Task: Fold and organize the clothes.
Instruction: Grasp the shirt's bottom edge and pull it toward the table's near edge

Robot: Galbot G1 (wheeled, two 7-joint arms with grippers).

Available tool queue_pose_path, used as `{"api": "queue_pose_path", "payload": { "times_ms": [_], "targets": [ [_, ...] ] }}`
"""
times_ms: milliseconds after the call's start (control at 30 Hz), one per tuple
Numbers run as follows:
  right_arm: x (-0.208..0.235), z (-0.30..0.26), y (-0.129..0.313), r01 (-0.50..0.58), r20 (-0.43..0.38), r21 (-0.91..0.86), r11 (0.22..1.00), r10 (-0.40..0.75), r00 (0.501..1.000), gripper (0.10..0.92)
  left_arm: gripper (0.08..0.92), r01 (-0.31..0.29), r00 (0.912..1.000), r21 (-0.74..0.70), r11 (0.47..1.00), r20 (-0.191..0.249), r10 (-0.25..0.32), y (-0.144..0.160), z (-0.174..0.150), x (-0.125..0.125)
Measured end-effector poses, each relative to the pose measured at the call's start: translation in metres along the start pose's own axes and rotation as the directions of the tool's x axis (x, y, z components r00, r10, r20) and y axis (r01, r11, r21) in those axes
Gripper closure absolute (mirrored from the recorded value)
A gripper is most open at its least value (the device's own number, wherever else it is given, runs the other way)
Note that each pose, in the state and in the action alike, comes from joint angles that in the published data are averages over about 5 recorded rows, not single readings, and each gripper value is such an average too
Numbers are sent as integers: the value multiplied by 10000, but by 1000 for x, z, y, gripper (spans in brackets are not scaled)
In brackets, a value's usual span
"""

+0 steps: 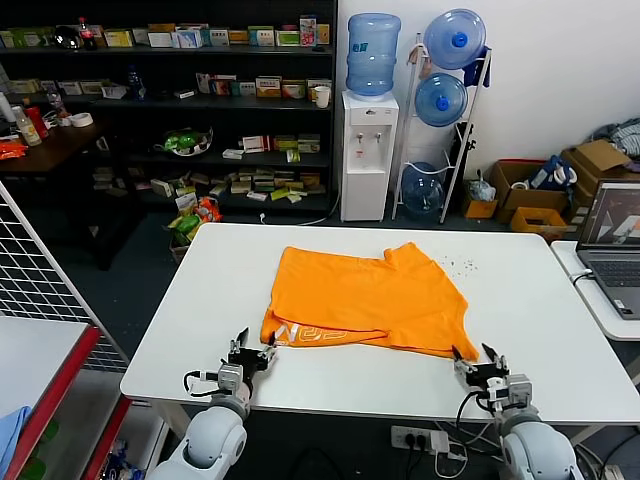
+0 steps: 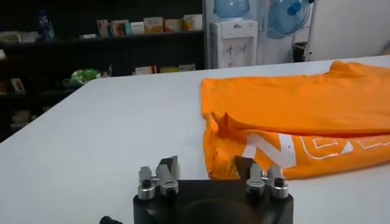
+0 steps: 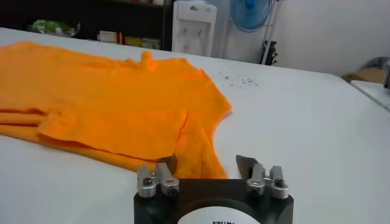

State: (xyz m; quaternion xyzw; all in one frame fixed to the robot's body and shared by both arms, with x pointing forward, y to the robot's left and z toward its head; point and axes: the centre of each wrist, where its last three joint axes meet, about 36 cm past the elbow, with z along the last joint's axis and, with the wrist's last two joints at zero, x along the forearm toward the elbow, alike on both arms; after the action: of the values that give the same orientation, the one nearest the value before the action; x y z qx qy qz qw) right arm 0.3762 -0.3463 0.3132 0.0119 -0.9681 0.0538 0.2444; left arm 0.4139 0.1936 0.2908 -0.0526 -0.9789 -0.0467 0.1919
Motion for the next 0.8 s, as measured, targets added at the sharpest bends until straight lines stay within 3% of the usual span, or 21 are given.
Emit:
{"api": "queue_pose_path", "payload": {
  "times_ms": [467,567,800],
  "targets": [
    [16,4,0,-56,-308,535,9986,72,9995,859,830,-120,9998,113,9999,-147,122,-1,5,11],
    [24,4,-1,-95,-389,665,9977,121,9992,892,890,-154,9997,81,9998,-187,155,-2,5,17],
    [51,4,-3,-135,-623,930,9956,194,9979,892,901,-312,9991,1,9995,-287,311,-4,5,40]
  ]
}}
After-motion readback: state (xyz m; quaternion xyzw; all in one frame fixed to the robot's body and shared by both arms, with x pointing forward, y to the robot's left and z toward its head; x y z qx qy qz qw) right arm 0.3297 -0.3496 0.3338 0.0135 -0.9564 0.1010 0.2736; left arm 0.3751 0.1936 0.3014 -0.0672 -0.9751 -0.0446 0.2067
